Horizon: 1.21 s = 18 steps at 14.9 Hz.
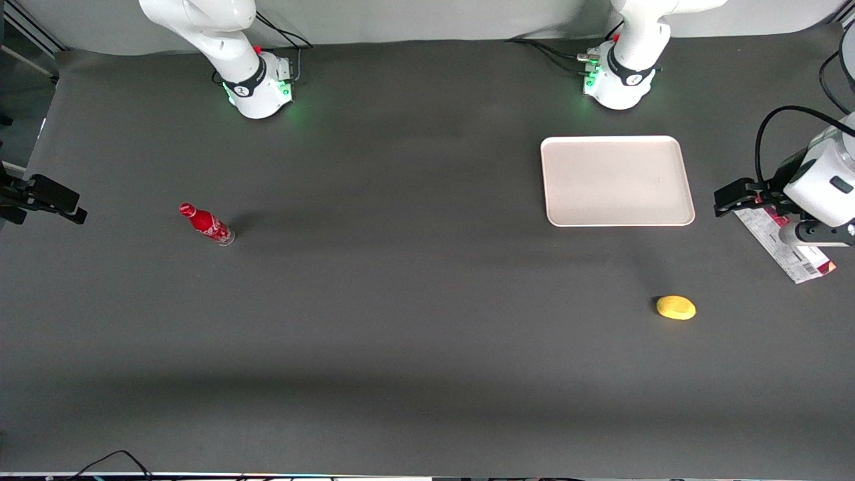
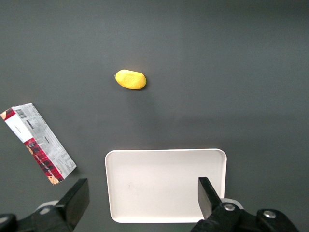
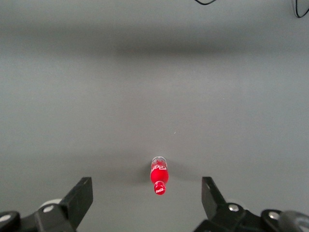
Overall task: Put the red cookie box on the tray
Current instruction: 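Move the left gripper over the red-and-white cookie box lying flat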
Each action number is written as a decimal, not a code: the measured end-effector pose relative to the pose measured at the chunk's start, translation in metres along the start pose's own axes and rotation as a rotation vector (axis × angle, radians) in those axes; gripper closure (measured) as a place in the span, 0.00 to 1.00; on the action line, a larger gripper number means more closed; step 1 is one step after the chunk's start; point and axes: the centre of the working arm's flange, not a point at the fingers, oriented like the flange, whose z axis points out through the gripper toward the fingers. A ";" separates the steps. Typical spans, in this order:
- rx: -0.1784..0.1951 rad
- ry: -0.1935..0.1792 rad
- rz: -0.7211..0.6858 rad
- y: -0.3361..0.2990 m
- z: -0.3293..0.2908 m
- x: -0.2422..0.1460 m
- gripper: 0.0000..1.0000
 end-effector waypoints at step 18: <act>0.016 -0.034 -0.014 -0.010 0.003 -0.003 0.00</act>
